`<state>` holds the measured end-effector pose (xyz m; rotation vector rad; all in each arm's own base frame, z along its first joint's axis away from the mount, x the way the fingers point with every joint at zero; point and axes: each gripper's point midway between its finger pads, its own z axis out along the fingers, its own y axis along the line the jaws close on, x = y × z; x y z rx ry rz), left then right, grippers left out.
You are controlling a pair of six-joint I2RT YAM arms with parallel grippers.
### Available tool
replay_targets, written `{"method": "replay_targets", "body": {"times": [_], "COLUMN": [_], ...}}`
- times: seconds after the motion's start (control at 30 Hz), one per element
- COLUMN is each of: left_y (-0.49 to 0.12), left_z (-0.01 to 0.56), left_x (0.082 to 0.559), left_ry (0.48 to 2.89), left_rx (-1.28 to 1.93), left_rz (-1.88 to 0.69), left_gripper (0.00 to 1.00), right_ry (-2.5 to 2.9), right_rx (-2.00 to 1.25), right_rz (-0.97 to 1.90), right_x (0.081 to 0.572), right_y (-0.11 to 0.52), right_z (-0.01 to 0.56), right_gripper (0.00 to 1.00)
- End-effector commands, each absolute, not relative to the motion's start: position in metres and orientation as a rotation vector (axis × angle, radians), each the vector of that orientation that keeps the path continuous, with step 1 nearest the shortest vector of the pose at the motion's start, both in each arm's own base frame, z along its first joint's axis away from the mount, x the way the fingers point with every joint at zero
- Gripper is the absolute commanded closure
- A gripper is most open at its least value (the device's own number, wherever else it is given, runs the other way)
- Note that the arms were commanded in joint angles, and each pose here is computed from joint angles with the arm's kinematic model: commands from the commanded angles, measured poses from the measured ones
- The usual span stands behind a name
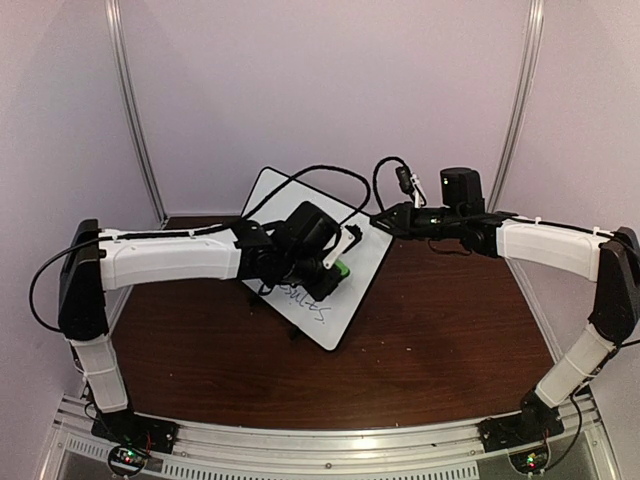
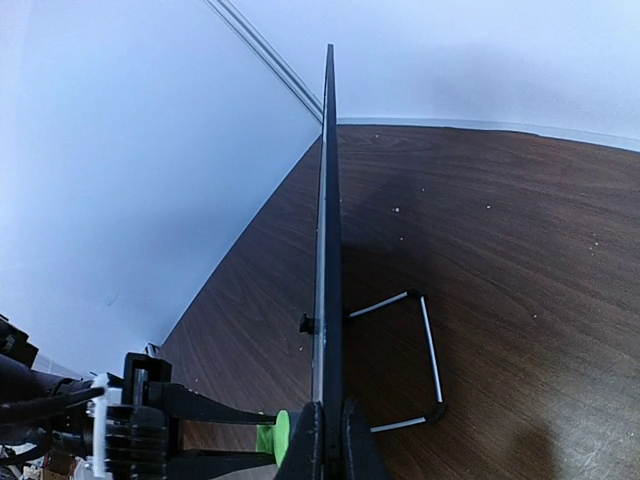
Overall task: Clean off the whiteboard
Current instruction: Erase the center of the whiteboard.
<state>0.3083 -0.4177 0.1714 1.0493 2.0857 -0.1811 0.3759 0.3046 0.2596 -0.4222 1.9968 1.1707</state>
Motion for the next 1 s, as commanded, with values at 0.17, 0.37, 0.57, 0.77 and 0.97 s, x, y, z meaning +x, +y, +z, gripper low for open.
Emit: {"method": "replay_targets", "body": {"times": [0.17,0.37,0.57,0.77,0.97], "left_y": [-0.313,-0.229,-0.179,-0.158,-0.17], "left_z": [0.196,0.237,0.223,0.192,0.183], "left_x": [0.364,0.425,0.467,0.491,0.504], "left_ry": [2.159,2.061,1.968,1.873,1.793], "left_rx": [0.655,0.326,0.25,0.278,0.431], "left_rz": [-0.166,-0.14,-0.083,-0.024,-0.023], "left_gripper": [0.84,0.83,0.84,0.84,0.84], "right_ry": [1.929,1.908,1.893,1.897,1.908], "right_rx": [-0.56,-0.57,-0.57,-0.573,-0.571], "right_rz": [1.257,1.274,1.291,1.29,1.276], "right_x": [0.351,0.349,0.348,0.344,0.342], "right_y": [0.32,0.321,0.323,0.321,0.319], "right_z": [0.281,0.285,0.288,0.286,0.283], "right_gripper": [1.0,1.0,1.0,1.0,1.0]}}
